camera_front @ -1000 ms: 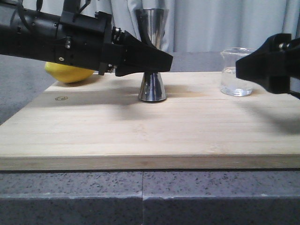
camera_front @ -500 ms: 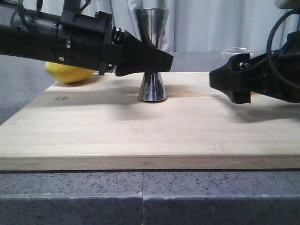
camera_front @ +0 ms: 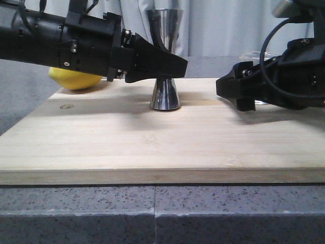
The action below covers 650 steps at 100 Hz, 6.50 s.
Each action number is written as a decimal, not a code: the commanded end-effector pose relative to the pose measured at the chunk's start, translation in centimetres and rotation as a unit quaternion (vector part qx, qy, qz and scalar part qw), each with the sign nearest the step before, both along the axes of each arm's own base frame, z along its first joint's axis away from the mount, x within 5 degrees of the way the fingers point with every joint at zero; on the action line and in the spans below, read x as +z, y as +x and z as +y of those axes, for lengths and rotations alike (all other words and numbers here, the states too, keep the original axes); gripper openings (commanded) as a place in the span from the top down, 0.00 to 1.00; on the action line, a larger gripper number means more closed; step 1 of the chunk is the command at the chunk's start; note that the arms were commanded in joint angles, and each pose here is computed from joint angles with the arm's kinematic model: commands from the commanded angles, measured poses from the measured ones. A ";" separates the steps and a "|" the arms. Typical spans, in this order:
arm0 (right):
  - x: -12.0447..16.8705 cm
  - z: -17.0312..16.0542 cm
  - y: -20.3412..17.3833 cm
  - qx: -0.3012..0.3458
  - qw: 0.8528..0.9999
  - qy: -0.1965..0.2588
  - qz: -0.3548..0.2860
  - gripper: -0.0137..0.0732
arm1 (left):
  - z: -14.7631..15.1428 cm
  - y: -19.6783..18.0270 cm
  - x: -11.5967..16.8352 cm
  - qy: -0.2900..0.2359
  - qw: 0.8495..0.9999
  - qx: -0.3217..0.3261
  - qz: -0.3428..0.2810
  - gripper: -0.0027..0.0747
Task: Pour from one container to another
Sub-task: 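Reach the right gripper to the glass beaker and grasp it, then lift the beaker with the right gripper and move it above the jigger, then tilt the beaker with the right gripper, pouring liquid into the jigger cup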
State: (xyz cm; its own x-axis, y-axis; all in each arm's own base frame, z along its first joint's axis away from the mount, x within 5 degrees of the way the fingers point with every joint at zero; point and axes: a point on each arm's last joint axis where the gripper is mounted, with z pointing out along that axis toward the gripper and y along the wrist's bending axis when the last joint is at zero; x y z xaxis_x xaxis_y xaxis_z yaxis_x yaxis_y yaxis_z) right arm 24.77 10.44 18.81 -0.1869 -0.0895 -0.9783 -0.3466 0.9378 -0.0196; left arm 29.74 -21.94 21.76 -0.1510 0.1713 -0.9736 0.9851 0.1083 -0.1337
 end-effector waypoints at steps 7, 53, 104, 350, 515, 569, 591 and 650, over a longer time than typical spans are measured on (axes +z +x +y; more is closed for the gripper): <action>1.7 0.3 0.5 0.004 0.998 0.019 -0.058 0.31 | -0.3 -0.2 3.0 -0.060 0.998 -0.002 -0.017 0.86; 1.7 0.3 0.5 0.007 0.998 0.017 -0.058 0.52 | -0.3 -0.2 3.0 -0.060 0.998 -0.002 -0.017 0.86; 3.3 -0.7 0.2 0.002 0.997 0.007 -0.072 0.52 | -0.3 -0.2 3.0 -0.060 0.998 -0.002 -0.017 0.86; 15.6 7.1 0.8 0.174 0.914 -0.359 -0.072 0.52 | -0.3 -0.2 3.0 -0.060 0.998 -0.002 -0.017 0.86; 16.5 7.5 0.8 0.178 0.851 -0.474 -0.140 0.52 | -0.3 -0.2 3.0 -0.060 0.998 -0.002 -0.017 0.86; 16.7 7.5 0.9 0.177 0.828 -0.506 -0.162 0.52 | -0.3 -0.2 3.0 -0.060 0.998 -0.002 -0.017 0.86; 16.6 7.6 1.0 0.180 0.821 -0.515 -0.169 0.52 | -0.3 -0.2 3.0 -0.060 0.998 -0.002 -0.017 0.86; 16.3 7.8 1.3 0.182 0.798 -0.545 -0.181 0.52 | -0.3 -0.2 3.0 -0.060 0.998 -0.002 -0.017 0.86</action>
State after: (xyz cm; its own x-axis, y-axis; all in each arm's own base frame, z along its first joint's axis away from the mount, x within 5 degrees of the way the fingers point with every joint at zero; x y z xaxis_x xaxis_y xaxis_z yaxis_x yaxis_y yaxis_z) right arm 26.49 18.17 32.60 0.2572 -0.9260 -0.2761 -0.4561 0.1356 -0.8795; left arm 29.74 -21.94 21.76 -0.1510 0.1713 -0.9736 0.9851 0.1083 -0.1337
